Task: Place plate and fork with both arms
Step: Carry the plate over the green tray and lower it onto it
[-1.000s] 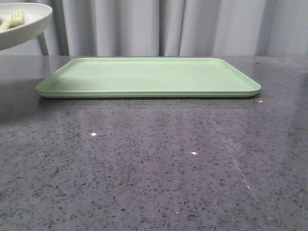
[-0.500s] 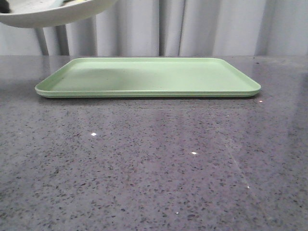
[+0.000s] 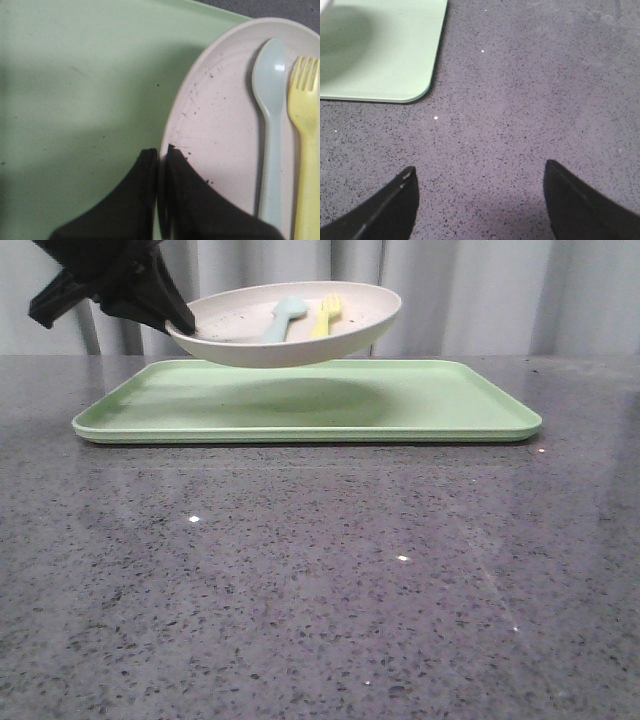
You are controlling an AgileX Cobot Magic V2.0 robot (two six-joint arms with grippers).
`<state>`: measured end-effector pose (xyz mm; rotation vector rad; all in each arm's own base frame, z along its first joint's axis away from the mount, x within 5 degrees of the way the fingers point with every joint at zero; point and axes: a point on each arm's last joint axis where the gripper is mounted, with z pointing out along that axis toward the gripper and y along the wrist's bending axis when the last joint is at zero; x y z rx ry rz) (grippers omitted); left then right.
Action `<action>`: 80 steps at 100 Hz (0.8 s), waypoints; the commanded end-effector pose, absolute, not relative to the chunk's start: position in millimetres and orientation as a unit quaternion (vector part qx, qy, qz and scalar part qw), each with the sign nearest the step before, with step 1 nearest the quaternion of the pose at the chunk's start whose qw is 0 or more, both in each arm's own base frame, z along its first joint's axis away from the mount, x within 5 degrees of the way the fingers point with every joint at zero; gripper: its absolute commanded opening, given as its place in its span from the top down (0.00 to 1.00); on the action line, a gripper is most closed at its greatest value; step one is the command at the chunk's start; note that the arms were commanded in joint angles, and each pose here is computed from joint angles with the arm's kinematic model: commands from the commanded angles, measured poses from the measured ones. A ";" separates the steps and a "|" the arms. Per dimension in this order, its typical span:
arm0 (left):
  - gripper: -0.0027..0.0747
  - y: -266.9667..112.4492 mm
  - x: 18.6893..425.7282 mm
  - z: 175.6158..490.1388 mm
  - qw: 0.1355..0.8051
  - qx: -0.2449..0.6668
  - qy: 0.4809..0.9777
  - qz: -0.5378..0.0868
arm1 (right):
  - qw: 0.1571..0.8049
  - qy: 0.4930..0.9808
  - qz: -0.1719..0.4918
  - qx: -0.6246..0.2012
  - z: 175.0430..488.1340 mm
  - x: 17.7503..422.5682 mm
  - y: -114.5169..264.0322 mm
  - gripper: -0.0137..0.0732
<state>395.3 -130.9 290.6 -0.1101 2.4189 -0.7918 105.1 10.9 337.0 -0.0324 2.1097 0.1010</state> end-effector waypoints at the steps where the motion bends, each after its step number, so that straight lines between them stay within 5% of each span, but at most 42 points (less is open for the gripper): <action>1: 0.99 -139.7 399.1 325.2 0.346 -0.059 0.881 -0.318 | 0.533 0.845 0.040 -0.016 352.7 108.8 10.6 0.24; 80: 0.99 -148.2 418.2 294.9 0.325 -0.072 0.898 -0.289 | 0.536 0.843 0.040 -0.016 353.1 109.0 10.6 0.24</action>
